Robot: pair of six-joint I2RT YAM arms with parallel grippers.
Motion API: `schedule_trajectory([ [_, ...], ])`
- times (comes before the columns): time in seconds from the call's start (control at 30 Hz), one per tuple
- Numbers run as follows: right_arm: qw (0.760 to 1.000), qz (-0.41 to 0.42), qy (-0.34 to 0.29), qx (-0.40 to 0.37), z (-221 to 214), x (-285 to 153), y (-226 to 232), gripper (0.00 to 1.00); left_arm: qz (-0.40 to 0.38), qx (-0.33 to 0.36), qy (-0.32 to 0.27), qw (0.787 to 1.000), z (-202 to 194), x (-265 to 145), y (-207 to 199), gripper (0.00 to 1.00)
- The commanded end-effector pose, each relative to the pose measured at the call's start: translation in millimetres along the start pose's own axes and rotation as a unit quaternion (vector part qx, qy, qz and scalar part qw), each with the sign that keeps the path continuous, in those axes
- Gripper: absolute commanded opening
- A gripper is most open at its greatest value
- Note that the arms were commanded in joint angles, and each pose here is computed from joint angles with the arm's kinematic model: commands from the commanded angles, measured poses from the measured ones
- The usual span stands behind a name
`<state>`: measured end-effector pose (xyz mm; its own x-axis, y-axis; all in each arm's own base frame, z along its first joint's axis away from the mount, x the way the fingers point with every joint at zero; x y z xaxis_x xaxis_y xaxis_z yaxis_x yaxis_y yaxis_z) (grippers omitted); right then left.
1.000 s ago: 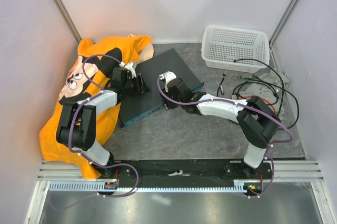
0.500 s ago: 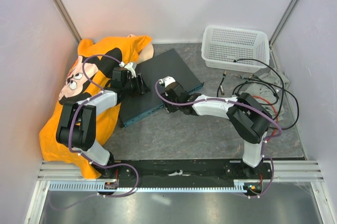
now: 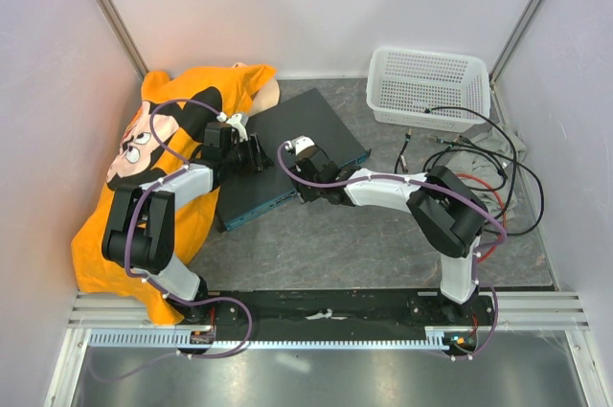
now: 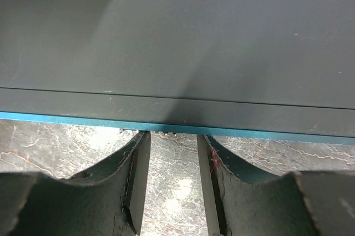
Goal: Pull the plug from the switch port
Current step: Adjust the switch port at the center of the board.
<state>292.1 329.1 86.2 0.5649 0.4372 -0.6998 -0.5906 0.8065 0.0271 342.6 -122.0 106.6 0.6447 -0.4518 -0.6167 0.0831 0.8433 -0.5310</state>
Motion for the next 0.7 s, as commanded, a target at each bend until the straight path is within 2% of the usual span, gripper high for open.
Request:
schedule_trajectory([
  [0.0, 0.999, -0.003, -0.051, 0.01, 30.8, 8.7, 3.0, 0.47, 0.055, -0.014, 0.084, 0.995, -44.2, 3.0, 27.4, 0.56],
  [0.13, 0.999, -0.005, -0.048, 0.021, 27.0, 13.7, 3.6, 0.45, 0.054, -0.015, 0.086, 0.995, -44.6, 3.4, 27.4, 0.56],
  [0.2, 0.997, 0.002, -0.073, 0.017, 40.3, 13.2, 6.4, 0.4, 0.055, -0.015, 0.086, 0.995, -44.2, 3.0, 27.2, 0.56],
  [0.43, 0.994, 0.003, -0.108, -0.003, 66.8, 8.8, 8.5, 0.34, 0.056, -0.013, 0.084, 0.995, -44.4, 3.0, 27.8, 0.56],
  [0.47, 0.994, 0.014, -0.109, -0.008, 67.1, 9.3, 10.3, 0.3, 0.056, -0.013, 0.084, 0.995, -44.0, 3.0, 27.8, 0.56],
  [0.5, 0.994, 0.021, -0.105, -0.012, 64.5, 10.7, 12.9, 0.17, 0.056, -0.013, 0.083, 0.995, -42.9, 3.3, 27.3, 0.56],
  [0.57, 0.995, 0.029, -0.098, -0.016, 60.0, 10.5, 15.3, 0.04, 0.056, -0.013, 0.084, 0.995, -42.8, 3.2, 27.3, 0.56],
  [0.6, 0.995, 0.028, -0.093, -0.016, 57.0, 10.8, 16.1, 0.0, 0.057, -0.012, 0.083, 0.995, -42.7, 3.2, 27.5, 0.56],
  [0.67, 0.996, 0.027, -0.084, -0.016, 49.0, 9.4, 18.6, 0.01, 0.057, -0.014, 0.084, 0.995, -43.6, 2.8, 27.5, 0.56],
])
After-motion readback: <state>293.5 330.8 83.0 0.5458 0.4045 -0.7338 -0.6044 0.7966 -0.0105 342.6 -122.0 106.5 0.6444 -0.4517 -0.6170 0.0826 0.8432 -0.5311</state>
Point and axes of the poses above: each gripper's point midway between its finger pads, its own x axis out along the fingers, its own y axis along the line the jaws close on, z = x × y, the point moved 6 cm from there along -x, back along the fingers, and after that the axes turned 6 degrees about -x, right-handed, at the moved point
